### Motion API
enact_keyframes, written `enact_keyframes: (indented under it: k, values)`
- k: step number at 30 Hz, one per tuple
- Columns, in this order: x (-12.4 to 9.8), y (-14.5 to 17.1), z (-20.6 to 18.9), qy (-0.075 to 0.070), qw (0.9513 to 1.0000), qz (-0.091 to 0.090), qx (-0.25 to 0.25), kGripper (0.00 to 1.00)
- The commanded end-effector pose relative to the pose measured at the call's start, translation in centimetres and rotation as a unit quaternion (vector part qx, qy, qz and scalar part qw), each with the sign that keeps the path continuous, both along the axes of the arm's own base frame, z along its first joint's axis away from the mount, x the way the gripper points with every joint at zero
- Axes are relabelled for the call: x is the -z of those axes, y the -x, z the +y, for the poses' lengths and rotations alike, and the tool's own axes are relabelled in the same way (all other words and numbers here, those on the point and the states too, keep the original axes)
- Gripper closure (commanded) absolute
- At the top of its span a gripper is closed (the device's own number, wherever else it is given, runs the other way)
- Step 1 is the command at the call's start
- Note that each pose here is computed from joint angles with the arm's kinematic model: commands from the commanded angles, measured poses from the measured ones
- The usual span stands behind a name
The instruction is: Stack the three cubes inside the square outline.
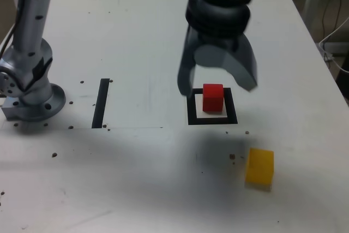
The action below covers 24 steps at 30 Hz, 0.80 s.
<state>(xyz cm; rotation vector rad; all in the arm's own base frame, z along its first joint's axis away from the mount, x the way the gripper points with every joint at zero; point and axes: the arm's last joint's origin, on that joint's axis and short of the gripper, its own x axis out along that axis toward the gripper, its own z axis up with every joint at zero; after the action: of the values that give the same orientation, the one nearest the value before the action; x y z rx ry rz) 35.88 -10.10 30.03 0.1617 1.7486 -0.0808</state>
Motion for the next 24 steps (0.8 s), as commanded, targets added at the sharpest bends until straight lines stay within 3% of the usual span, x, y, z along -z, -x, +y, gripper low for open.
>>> enact_keyframes:
  k: [1,12,24]
  values:
    - [0.5,-0.5,-1.5,0.000,1.0000,0.007,0.004,0.00]
    - [3.0,-3.1,-7.1,0.014,0.9996,0.015,0.022,0.01]
    - [6.1,-5.0,-9.2,0.024,0.9988,0.033,0.029,0.03]
